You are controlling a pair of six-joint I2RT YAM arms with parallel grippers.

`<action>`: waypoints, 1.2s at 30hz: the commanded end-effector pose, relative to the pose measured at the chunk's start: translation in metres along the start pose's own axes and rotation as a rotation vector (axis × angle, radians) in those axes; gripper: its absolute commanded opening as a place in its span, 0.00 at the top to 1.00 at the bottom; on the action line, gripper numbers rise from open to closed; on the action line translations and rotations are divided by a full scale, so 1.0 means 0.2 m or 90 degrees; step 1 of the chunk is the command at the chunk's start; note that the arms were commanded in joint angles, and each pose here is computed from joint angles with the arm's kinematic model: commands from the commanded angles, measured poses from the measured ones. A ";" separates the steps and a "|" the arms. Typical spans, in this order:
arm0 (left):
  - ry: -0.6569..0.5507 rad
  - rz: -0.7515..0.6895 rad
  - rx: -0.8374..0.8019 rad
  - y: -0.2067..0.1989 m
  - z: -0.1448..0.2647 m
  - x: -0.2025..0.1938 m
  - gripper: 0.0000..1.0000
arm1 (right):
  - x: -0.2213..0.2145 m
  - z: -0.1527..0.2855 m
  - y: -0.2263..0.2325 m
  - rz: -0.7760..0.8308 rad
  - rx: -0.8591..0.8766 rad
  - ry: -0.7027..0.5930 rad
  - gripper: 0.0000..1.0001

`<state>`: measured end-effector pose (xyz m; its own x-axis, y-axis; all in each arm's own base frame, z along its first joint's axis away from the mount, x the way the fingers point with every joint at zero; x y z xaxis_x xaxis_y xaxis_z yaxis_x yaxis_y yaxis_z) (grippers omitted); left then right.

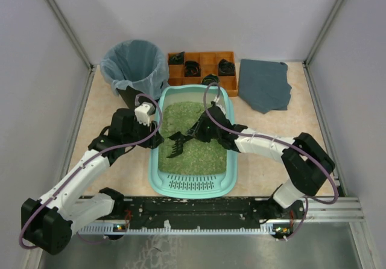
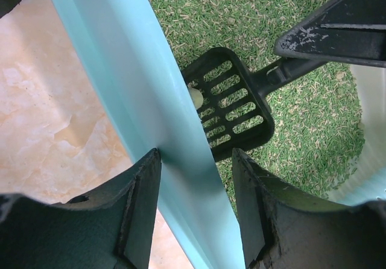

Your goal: Clean the litter box

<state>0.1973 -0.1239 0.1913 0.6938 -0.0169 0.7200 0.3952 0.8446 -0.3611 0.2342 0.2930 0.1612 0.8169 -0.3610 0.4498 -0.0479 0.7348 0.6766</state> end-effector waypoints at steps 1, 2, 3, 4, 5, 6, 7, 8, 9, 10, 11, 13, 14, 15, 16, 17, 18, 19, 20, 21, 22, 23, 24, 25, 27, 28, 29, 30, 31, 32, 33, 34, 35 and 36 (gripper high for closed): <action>0.006 -0.007 -0.046 -0.06 0.00 0.01 0.44 | 0.06 0.11 0.10 -0.035 0.076 -0.028 1.00; 0.005 -0.008 -0.047 -0.06 0.00 0.01 0.44 | 0.07 0.12 0.10 -0.037 0.076 -0.035 1.00; 0.004 -0.008 -0.046 -0.06 0.00 0.01 0.44 | 0.07 0.13 0.11 -0.038 0.075 -0.040 1.00; 0.002 -0.007 -0.045 -0.06 0.01 0.01 0.43 | 0.08 0.14 0.11 -0.039 0.074 -0.046 1.00; 0.002 -0.007 -0.046 -0.06 0.01 0.01 0.43 | 0.09 0.15 0.11 -0.041 0.071 -0.053 1.00; 0.002 -0.009 -0.045 -0.06 0.01 0.01 0.43 | 0.10 0.16 0.11 -0.042 0.070 -0.058 1.00; 0.002 -0.008 -0.045 -0.06 0.01 0.01 0.43 | 0.10 0.17 0.11 -0.044 0.069 -0.065 1.00; 0.003 -0.008 -0.046 -0.06 0.00 0.01 0.43 | 0.11 0.18 0.10 -0.046 0.067 -0.070 1.00; 0.004 -0.007 -0.046 -0.06 0.00 0.01 0.43 | 0.11 0.20 0.10 -0.049 0.065 -0.075 1.00; 0.002 -0.007 -0.046 -0.06 0.01 0.01 0.43 | 0.11 0.21 0.09 -0.051 0.063 -0.078 1.00; 0.003 -0.008 -0.046 -0.06 0.01 0.01 0.43 | 0.12 0.22 0.08 -0.053 0.063 -0.082 1.00; 0.003 -0.007 -0.047 -0.06 0.01 0.01 0.43 | 0.12 0.24 0.06 -0.058 0.064 -0.088 1.00; 0.003 -0.008 -0.047 -0.06 0.01 0.01 0.43 | 0.13 0.25 0.04 -0.061 0.067 -0.090 1.00; 0.003 -0.008 -0.047 -0.06 0.01 0.01 0.43 | 0.13 0.26 0.03 -0.064 0.069 -0.091 1.00; 0.002 -0.008 -0.047 -0.06 0.01 0.01 0.43 | 0.13 0.28 0.02 -0.066 0.076 -0.095 1.00; 0.002 -0.009 -0.048 -0.06 0.01 0.01 0.43 | 0.13 0.29 0.01 -0.069 0.078 -0.097 1.00; 0.001 -0.010 -0.051 -0.06 0.01 0.01 0.43 | 0.14 0.31 0.00 -0.072 0.083 -0.101 1.00; 0.001 -0.012 -0.056 -0.07 0.01 0.01 0.42 | 0.15 0.33 0.00 -0.074 0.088 -0.107 1.00; -0.001 -0.013 -0.061 -0.07 0.02 0.01 0.42 | 0.15 0.35 -0.02 -0.076 0.090 -0.114 1.00; -0.003 -0.015 -0.066 -0.08 0.02 0.01 0.42 | 0.16 0.38 -0.02 -0.077 0.097 -0.122 1.00; -0.005 -0.018 -0.069 -0.08 0.02 0.01 0.42 | 0.17 0.40 -0.02 -0.079 0.101 -0.129 1.00; -0.010 -0.021 -0.070 -0.08 0.03 0.01 0.42 | 0.18 0.42 -0.03 -0.080 0.104 -0.135 1.00; -0.012 -0.021 -0.072 -0.08 0.03 0.01 0.42 | 0.19 0.45 -0.03 -0.079 0.111 -0.141 1.00; -0.014 -0.022 -0.072 -0.08 0.03 0.01 0.42 | 0.20 0.47 -0.04 -0.079 0.115 -0.147 1.00; -0.013 -0.022 -0.070 -0.08 0.03 0.01 0.41 | 0.21 0.51 -0.04 -0.081 0.127 -0.159 1.00; -0.013 -0.021 -0.072 -0.08 0.03 0.01 0.42 | 0.22 0.53 -0.05 -0.084 0.134 -0.164 1.00; -0.011 -0.021 -0.072 -0.08 0.03 0.01 0.41 | 0.23 0.55 -0.05 -0.086 0.142 -0.170 1.00; -0.009 -0.020 -0.071 -0.08 0.02 0.01 0.41 | 0.23 0.57 -0.06 -0.089 0.151 -0.173 1.00; -0.009 -0.020 -0.070 -0.08 0.02 0.01 0.41 | 0.24 0.59 -0.07 -0.094 0.156 -0.181 1.00; -0.008 -0.020 -0.070 -0.08 0.03 0.01 0.41 | 0.25 0.61 -0.09 -0.098 0.169 -0.185 1.00; -0.009 -0.020 -0.071 -0.08 0.03 0.01 0.41 | 0.26 0.62 -0.10 -0.106 0.177 -0.192 1.00; -0.010 -0.020 -0.070 -0.08 0.03 0.01 0.41 | 0.27 0.65 -0.12 -0.113 0.188 -0.201 1.00; -0.010 -0.021 -0.069 -0.08 0.03 0.01 0.41 | 0.28 0.66 -0.15 -0.124 0.197 -0.210 1.00; -0.011 -0.021 -0.069 -0.08 0.03 0.01 0.41 | 0.28 0.67 -0.17 -0.134 0.205 -0.218 1.00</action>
<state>0.1947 -0.1247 0.1958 0.6798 -0.0198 0.7331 0.4157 0.8339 -0.3630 0.2058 0.1844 0.2243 0.6386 -0.6286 0.4439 -0.0502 0.5416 0.8391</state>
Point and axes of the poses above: each gripper's point midway between its finger pads, its own z axis back along the fingers, its own y axis along the line the jaws close on, x = y × z, the point moved 8 cm from there along z, back along the fingers, and after that the axes turned 7 degrees about z, right-handed, at the moved point
